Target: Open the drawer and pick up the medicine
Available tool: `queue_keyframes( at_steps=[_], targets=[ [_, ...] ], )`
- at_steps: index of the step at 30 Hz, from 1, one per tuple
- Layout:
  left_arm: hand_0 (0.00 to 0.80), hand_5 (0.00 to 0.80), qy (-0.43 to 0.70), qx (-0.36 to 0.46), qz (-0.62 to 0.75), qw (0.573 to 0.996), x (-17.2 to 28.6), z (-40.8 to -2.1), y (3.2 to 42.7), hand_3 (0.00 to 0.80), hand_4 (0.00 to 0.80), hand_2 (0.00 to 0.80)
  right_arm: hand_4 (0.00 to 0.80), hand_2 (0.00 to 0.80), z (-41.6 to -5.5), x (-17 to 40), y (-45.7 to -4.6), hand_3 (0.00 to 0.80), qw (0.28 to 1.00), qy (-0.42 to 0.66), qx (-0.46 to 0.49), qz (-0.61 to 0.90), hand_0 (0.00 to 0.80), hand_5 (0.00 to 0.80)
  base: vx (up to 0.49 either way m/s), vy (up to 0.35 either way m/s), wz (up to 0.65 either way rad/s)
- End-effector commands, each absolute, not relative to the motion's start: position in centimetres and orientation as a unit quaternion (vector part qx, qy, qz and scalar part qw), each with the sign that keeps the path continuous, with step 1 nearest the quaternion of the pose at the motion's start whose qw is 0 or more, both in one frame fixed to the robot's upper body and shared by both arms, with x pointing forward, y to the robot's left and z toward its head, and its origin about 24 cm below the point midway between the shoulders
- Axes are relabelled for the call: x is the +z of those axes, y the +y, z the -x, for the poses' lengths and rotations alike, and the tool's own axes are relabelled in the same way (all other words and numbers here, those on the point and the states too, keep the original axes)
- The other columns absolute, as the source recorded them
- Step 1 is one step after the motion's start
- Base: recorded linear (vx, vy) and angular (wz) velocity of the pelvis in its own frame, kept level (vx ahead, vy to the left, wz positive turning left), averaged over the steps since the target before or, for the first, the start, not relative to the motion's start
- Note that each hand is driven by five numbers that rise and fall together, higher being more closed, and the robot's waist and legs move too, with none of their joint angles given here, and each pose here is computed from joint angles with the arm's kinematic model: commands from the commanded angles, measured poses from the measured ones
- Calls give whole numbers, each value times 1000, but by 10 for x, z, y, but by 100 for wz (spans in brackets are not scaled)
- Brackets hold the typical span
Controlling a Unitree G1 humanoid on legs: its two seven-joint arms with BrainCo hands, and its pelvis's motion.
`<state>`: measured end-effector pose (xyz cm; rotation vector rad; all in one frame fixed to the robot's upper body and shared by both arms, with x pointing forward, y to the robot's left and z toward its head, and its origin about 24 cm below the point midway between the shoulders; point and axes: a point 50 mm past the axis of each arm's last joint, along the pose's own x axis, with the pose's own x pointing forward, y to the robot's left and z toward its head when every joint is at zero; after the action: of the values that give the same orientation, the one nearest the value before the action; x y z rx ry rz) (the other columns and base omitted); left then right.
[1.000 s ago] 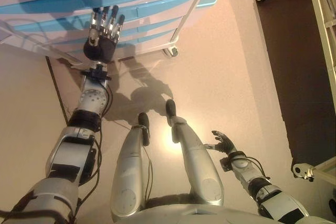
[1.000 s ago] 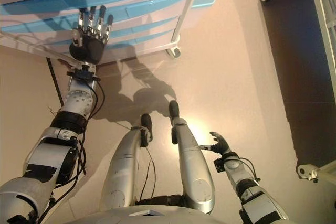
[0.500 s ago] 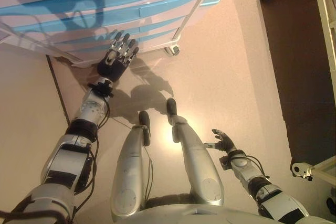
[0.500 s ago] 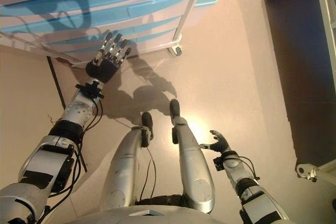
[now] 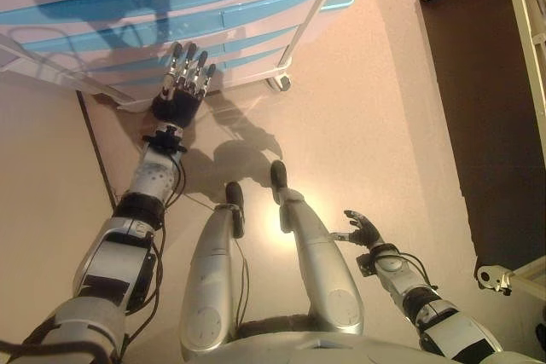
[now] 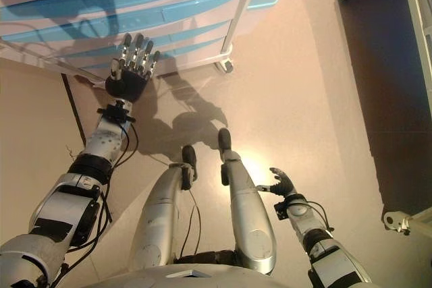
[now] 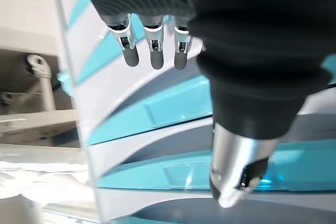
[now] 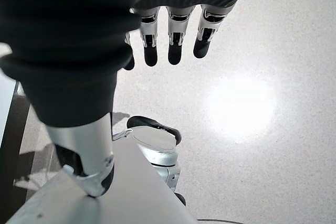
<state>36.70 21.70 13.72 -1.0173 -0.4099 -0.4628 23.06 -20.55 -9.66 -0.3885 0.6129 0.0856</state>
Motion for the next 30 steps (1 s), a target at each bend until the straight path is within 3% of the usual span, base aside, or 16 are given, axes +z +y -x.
queue_keyframes(
  at_steps=[1, 15, 16, 17, 18, 19, 30],
  targets=[
    [0, 0, -285, -242, 503, 779, 179, -372, 221, 0, 0, 0, 0, 0, -214, -103, -212, 0, 927, 309, 58, 205, 0, 0, -6, -31, 3],
    [0, 0, -409, -325, 457, 720, 239, -366, 213, 0, 0, 0, 0, 0, -211, -105, -211, 0, 924, 312, 67, 211, 0, 0, 0, -2, 0],
    [147, 147, -416, -330, 454, 716, 242, -365, 212, 147, 147, 147, 0, 0, -212, -105, -211, 0, 924, 312, 68, 213, 0, 0, 0, 0, 0],
    [417, 417, -423, -340, 451, 709, 244, -363, 211, 417, 417, 417, 0, 0, -211, -105, -211, 0, 923, 312, 70, 215, 0, 0, 0, 0, 0],
    [483, 483, -428, -345, 451, 703, 246, -362, 210, 483, 483, 483, 0, 0, -211, -105, -211, 0, 922, 312, 72, 216, 0, 0, 0, 0, 0],
    [794, 794, -436, -352, 450, 696, 248, -361, 209, 794, 794, 794, 0, 0, -211, -105, -210, 0, 922, 313, 73, 218, 0, 0, 0, 0, 0],
    [800, 800, -464, -393, 453, 651, 257, -349, 192, 800, 800, 800, 0, 0, -212, -104, -209, 0, 918, 307, 83, 235, 0, 0, -9, -4, 0]
  ],
)
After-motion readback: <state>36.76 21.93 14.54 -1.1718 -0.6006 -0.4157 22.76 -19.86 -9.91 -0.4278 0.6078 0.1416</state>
